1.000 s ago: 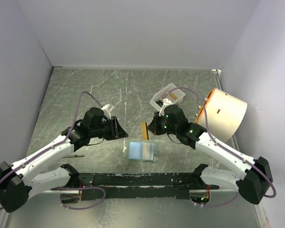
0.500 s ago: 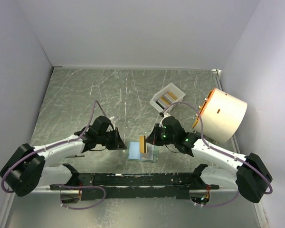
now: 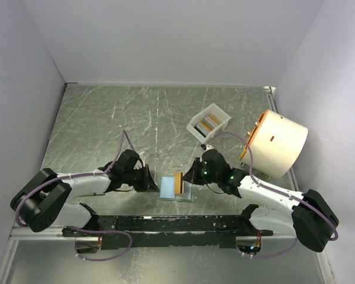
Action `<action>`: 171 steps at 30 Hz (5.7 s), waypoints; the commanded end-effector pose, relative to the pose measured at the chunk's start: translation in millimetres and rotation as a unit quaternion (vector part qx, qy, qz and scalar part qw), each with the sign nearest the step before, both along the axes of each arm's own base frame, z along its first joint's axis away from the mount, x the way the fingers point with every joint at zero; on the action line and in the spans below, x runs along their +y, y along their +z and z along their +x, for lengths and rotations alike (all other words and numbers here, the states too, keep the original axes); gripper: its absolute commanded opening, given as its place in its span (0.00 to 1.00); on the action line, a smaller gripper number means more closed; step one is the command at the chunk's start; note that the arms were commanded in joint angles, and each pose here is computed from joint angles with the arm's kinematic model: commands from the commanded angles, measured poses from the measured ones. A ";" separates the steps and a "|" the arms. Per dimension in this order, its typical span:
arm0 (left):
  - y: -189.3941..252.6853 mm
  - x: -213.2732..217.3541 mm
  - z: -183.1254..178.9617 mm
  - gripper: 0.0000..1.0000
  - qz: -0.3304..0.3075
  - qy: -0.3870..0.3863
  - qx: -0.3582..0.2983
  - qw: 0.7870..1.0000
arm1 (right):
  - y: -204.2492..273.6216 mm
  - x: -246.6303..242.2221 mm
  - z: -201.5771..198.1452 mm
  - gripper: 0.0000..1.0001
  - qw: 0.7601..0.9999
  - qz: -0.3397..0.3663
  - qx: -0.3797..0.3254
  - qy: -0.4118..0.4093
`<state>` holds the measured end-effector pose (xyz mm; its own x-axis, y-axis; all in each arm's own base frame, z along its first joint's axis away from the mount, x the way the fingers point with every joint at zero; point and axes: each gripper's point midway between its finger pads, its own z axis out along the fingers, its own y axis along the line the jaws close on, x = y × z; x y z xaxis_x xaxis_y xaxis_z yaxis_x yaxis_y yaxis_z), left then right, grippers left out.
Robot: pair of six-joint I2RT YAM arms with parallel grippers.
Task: Put the credit cards into the card holder
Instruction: Insert the credit card into the card holder.
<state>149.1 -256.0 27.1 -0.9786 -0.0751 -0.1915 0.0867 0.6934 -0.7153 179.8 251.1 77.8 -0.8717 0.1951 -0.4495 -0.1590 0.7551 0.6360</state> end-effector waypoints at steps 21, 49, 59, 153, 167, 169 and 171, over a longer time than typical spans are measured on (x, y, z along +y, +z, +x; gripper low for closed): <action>-24.7 -1.4 -14.4 0.07 0.049 -0.010 -0.004 0.999 | -32.9 -8.5 -3.5 0.00 0.999 0.001 0.012 -0.030; -30.4 11.3 -16.7 0.08 0.096 -0.009 -0.014 0.995 | -53.7 -12.9 -9.9 0.00 0.997 0.000 0.053 -0.058; -31.2 12.1 -20.7 0.09 0.095 -0.010 -0.012 0.995 | -55.8 -12.2 -9.6 0.00 0.996 0.013 0.056 -0.069; -28.5 -1.5 -27.9 0.19 0.087 -0.008 -0.014 0.996 | -46.9 29.7 -11.4 0.33 0.998 -0.052 0.017 0.006; 28.4 4.4 2.0 0.58 0.087 0.032 -0.105 0.990 | 9.0 12.1 43.6 0.42 0.979 -0.167 -0.112 0.027; 39.3 3.9 5.8 0.60 0.084 0.031 -0.121 0.989 | 16.8 5.5 58.8 0.42 0.973 -0.193 -0.127 0.022; 49.0 4.3 8.8 0.61 0.082 0.031 -0.134 0.987 | 29.2 0.9 77.1 0.43 0.965 -0.217 -0.148 0.016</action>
<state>147.1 -254.9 55.6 -0.9195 -0.0884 -0.3831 0.1682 0.7924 -0.5864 225.5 276.2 96.3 -0.7617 0.0223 -0.6476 -0.2938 0.8789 0.3758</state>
